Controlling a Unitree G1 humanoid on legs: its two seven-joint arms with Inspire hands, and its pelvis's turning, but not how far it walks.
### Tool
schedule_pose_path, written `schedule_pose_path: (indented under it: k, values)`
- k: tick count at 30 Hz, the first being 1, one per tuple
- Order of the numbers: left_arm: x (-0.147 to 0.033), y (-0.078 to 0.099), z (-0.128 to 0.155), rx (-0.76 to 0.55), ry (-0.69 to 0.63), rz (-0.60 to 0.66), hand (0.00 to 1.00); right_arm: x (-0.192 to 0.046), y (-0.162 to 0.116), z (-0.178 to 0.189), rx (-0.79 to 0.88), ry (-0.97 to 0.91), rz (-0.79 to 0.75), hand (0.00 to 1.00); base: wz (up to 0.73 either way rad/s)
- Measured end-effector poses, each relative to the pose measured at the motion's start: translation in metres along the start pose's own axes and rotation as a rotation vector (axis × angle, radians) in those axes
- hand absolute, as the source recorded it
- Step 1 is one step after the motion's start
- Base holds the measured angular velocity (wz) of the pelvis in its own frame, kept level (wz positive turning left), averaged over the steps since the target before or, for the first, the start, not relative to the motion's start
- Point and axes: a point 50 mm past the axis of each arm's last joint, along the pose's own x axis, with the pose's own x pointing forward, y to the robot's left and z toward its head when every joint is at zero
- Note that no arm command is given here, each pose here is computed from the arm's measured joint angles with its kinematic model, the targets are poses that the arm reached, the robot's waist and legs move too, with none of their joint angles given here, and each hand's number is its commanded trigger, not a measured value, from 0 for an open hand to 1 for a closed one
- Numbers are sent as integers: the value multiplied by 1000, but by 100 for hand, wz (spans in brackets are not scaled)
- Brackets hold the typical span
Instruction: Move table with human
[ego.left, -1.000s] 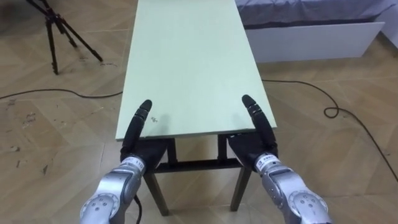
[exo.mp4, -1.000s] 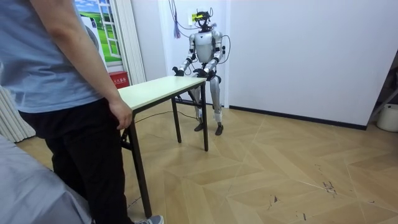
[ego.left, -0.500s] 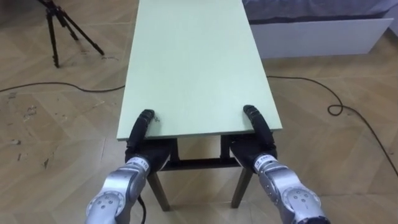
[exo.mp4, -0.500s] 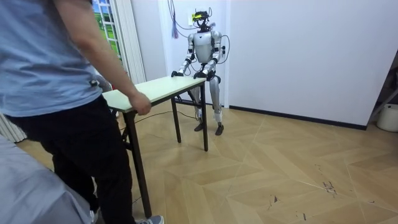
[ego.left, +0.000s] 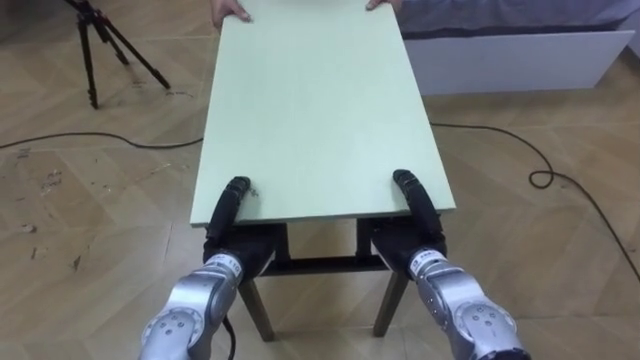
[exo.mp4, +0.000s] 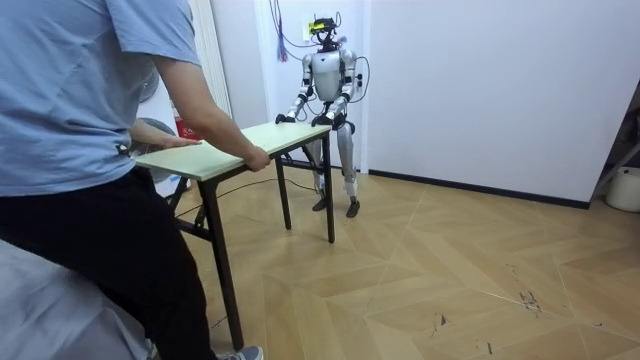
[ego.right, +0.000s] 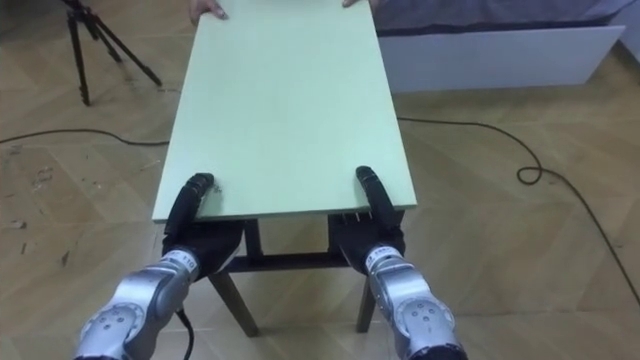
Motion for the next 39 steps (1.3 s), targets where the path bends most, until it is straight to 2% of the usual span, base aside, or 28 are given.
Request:
schedule_pose_path:
  k: [23, 28, 31, 39]
  values:
    - [-2, -7, 0, 60, -19, -46, 100, -6, 16, -2, -3, 9, -12, 100, -4]
    - [-9, 2, 1, 59, -16, -43, 100, -12, 11, -4, -18, 10, -12, 100, -2]
    - [-20, 10, -1, 61, -8, -56, 100, -24, 5, -2, -16, 5, -4, 100, -8]
    - [-31, 3, -1, 67, -17, -114, 100, -31, 12, -6, 13, 18, 33, 100, 2]
